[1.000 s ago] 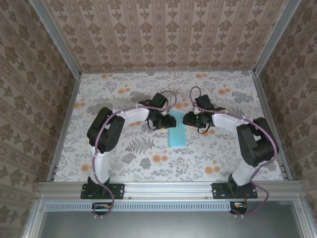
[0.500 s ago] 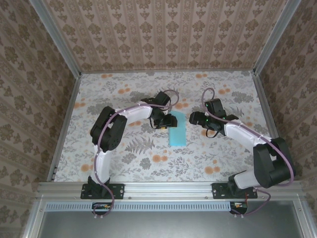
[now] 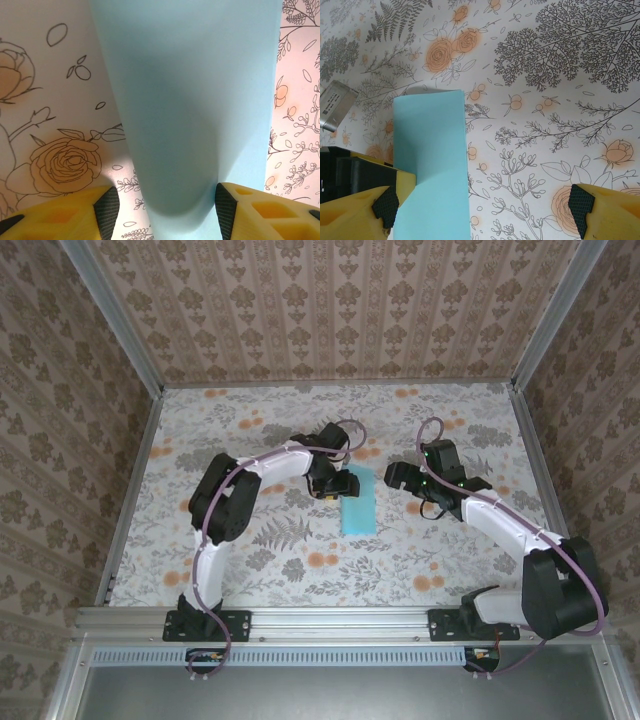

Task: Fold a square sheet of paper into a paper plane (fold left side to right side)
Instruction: First fold in half a square sheet of paper at the center of the table, then hold the square sheet of paper at the center of the table.

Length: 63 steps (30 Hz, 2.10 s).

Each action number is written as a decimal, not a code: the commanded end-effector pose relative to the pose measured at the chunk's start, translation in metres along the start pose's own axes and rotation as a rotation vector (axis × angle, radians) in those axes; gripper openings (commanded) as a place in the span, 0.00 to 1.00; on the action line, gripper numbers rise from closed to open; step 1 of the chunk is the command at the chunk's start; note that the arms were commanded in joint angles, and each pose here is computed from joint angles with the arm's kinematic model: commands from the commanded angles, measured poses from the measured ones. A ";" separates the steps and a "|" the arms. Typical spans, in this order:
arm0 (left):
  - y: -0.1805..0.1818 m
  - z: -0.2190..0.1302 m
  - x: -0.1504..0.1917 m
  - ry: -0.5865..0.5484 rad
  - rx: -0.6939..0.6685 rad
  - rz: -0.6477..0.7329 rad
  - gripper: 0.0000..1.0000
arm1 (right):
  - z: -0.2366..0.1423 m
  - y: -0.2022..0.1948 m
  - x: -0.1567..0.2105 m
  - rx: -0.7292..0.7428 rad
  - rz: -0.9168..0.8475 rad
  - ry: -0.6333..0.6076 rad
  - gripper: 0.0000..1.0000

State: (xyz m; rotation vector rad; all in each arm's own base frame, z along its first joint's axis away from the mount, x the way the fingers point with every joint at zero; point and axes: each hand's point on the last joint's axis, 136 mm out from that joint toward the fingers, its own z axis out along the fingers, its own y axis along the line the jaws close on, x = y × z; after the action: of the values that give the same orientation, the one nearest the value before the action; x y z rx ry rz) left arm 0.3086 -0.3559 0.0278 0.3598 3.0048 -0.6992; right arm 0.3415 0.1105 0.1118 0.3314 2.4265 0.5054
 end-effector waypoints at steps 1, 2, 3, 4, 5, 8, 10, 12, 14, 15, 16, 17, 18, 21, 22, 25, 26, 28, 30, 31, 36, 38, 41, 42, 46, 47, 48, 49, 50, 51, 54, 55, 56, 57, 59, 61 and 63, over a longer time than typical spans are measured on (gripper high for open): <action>0.004 0.044 0.026 0.100 -0.014 0.042 0.58 | -0.006 -0.003 -0.002 0.005 0.008 -0.019 0.91; 0.004 0.044 0.026 0.099 -0.015 0.042 0.58 | -0.006 -0.003 -0.001 0.005 0.008 -0.016 0.92; 0.003 0.045 0.026 0.101 -0.014 0.043 0.58 | -0.006 -0.002 -0.001 0.002 0.006 -0.016 0.92; 0.003 0.045 0.026 0.102 -0.015 0.042 0.58 | -0.006 -0.002 -0.001 0.001 0.007 -0.014 0.92; 0.003 0.045 0.026 0.103 -0.015 0.044 0.58 | -0.007 -0.002 0.000 0.001 0.006 -0.013 0.92; 0.003 0.046 0.026 0.106 -0.016 0.045 0.58 | -0.007 -0.002 0.000 0.000 0.005 -0.013 0.92; 0.002 0.047 0.027 0.109 -0.016 0.046 0.58 | -0.008 -0.002 0.000 -0.002 0.004 -0.014 0.92; 0.002 0.048 0.027 0.110 -0.017 0.045 0.58 | -0.008 -0.001 -0.001 -0.005 0.003 -0.015 0.92; 0.002 0.047 0.026 0.109 -0.016 0.046 0.58 | -0.008 -0.001 0.001 -0.007 0.001 -0.010 0.92; 0.002 0.048 0.026 0.111 -0.017 0.048 0.58 | -0.008 -0.001 0.001 -0.007 0.003 -0.007 0.92; 0.002 0.049 0.027 0.113 -0.018 0.048 0.58 | -0.008 -0.001 0.001 -0.010 0.003 -0.005 0.92; 0.002 0.049 0.027 0.114 -0.019 0.048 0.58 | -0.007 -0.001 0.002 -0.010 0.001 -0.003 0.92; 0.003 0.049 0.027 0.116 -0.020 0.048 0.58 | -0.007 0.000 0.002 -0.012 0.002 -0.001 0.92; 0.003 0.049 0.027 0.117 -0.022 0.049 0.58 | -0.006 0.000 0.003 -0.016 0.001 0.004 0.92; 0.004 0.050 0.028 0.120 -0.024 0.049 0.58 | -0.006 0.000 0.003 -0.018 0.002 0.004 0.92; 0.002 0.050 0.027 0.119 -0.023 0.053 0.59 | -0.006 0.001 0.004 -0.024 0.003 0.009 0.92; 0.003 0.050 0.028 0.120 -0.025 0.053 0.58 | -0.006 0.002 0.004 -0.025 0.003 0.011 0.92; 0.003 0.050 0.027 0.119 -0.025 0.053 0.58 | -0.006 0.002 0.005 -0.028 0.002 0.015 0.92; 0.003 0.050 0.027 0.120 -0.025 0.053 0.58 | -0.005 0.002 0.007 -0.030 0.003 0.022 0.92; 0.002 0.050 0.027 0.120 -0.025 0.053 0.58 | -0.005 0.002 0.007 -0.031 0.004 0.026 0.92; 0.003 0.050 0.027 0.121 -0.031 0.053 0.58 | 0.001 0.006 0.015 -0.055 0.012 0.069 0.89; 0.003 0.049 0.027 0.119 -0.030 0.052 0.58 | 0.005 0.009 0.019 -0.078 0.022 0.094 0.85; 0.003 0.049 0.028 0.121 -0.032 0.053 0.58 | 0.012 0.017 0.027 -0.125 0.039 0.141 0.75; 0.004 0.049 0.027 0.119 -0.034 0.052 0.58 | 0.015 0.020 0.030 -0.144 0.046 0.159 0.70; 0.003 0.048 0.027 0.117 -0.034 0.053 0.58 | 0.030 0.033 0.042 -0.225 0.092 0.239 0.44; 0.003 0.048 0.027 0.116 -0.034 0.052 0.59 | 0.033 0.037 0.044 -0.241 0.100 0.254 0.36; 0.003 0.048 0.027 0.116 -0.036 0.052 0.58 | 0.037 0.039 0.046 -0.250 0.104 0.269 0.30; 0.004 0.048 0.027 0.116 -0.037 0.051 0.58 | 0.040 0.041 0.048 -0.252 0.109 0.285 0.23; 0.003 0.048 0.027 0.115 -0.038 0.051 0.58 | 0.044 0.042 0.050 -0.253 0.108 0.298 0.18; 0.003 0.048 0.027 0.113 -0.037 0.052 0.58 | 0.047 0.043 0.051 -0.254 0.109 0.308 0.14; 0.004 0.048 0.027 0.114 -0.040 0.052 0.58 | 0.056 0.046 0.056 -0.252 0.107 0.335 0.09; 0.003 0.048 0.027 0.112 -0.040 0.051 0.59 | 0.058 0.047 0.057 -0.251 0.105 0.339 0.08; 0.003 0.048 0.027 0.114 -0.040 0.051 0.58 | 0.061 0.047 0.059 -0.248 0.106 0.347 0.07; 0.004 0.048 0.027 0.114 -0.041 0.051 0.58 | 0.063 0.048 0.060 -0.247 0.104 0.353 0.06; 0.004 0.048 0.027 0.113 -0.042 0.052 0.58 | 0.068 0.049 0.064 -0.241 0.101 0.367 0.04; 0.003 0.048 0.027 0.112 -0.041 0.052 0.58 | 0.072 0.049 0.068 -0.234 0.098 0.381 0.04; 0.003 0.048 0.027 0.112 -0.041 0.053 0.58 | 0.076 0.047 0.070 -0.221 0.096 0.387 0.04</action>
State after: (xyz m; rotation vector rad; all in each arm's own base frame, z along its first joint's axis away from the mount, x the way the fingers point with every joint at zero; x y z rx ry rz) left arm 0.3079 -0.3561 0.0258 0.3843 3.0282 -0.6466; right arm 0.3354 0.1906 0.0384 0.2830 2.6967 0.9237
